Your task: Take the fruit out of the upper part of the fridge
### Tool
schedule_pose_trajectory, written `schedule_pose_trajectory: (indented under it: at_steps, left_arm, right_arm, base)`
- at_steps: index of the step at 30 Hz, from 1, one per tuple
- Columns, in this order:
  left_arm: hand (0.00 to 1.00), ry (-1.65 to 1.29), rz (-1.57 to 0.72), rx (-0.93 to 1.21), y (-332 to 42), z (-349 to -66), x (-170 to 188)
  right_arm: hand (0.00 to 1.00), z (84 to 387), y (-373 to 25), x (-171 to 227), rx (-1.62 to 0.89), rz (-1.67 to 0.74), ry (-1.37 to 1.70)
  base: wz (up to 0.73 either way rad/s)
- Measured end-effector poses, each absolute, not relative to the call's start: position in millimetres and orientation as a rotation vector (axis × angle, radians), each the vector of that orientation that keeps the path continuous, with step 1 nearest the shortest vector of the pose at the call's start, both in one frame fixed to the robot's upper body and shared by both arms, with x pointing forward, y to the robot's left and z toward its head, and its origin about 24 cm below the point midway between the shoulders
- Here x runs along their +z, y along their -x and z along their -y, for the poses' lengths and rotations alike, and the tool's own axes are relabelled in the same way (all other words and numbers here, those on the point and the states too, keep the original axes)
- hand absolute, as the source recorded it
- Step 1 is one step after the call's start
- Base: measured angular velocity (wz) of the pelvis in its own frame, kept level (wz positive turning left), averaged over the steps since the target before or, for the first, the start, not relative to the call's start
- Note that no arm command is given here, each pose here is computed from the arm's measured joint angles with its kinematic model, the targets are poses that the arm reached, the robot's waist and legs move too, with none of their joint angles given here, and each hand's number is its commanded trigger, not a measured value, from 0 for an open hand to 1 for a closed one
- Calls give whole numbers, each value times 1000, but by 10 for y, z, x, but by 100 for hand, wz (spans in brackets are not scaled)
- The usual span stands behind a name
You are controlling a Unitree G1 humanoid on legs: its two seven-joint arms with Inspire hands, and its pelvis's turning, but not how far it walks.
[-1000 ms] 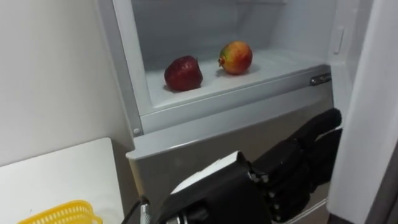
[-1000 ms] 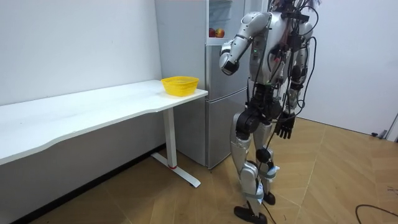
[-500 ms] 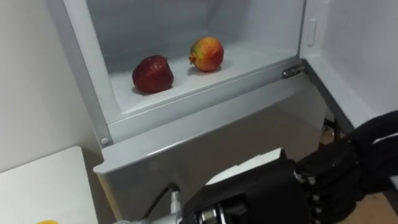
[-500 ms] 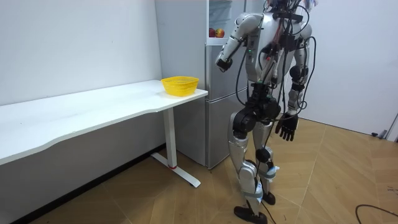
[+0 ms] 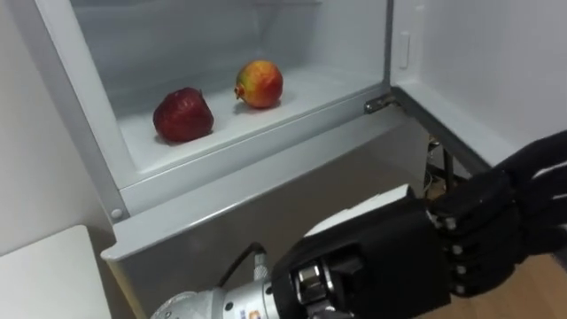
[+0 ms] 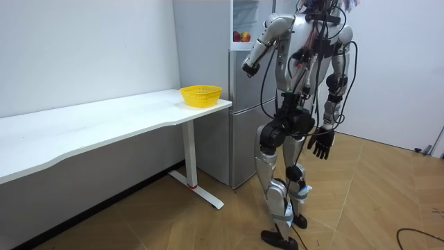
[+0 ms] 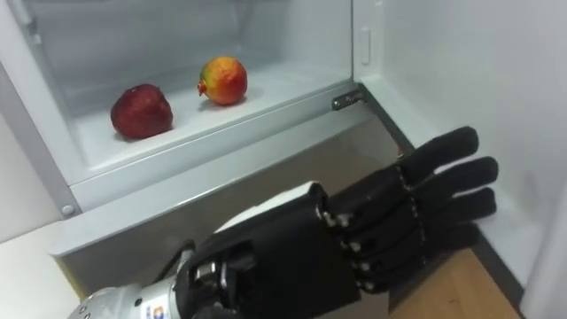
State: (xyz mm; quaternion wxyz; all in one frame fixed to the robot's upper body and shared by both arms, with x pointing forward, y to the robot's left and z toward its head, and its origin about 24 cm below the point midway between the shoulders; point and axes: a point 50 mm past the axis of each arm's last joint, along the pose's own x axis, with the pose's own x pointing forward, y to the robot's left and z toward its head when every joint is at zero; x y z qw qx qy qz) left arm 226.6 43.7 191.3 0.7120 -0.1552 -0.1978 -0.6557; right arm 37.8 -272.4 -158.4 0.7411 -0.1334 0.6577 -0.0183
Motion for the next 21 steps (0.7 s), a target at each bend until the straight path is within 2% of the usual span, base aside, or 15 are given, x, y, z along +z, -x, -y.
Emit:
schedule_pose_trajectory:
  at_steps: [21]
  left_arm:
    - [0, 365, 454, -1486, -2333, -259, 2106]
  right_arm:
    - [0, 2792, -320, -1573, -85, -1466, 257]
  base:
    - [-3]
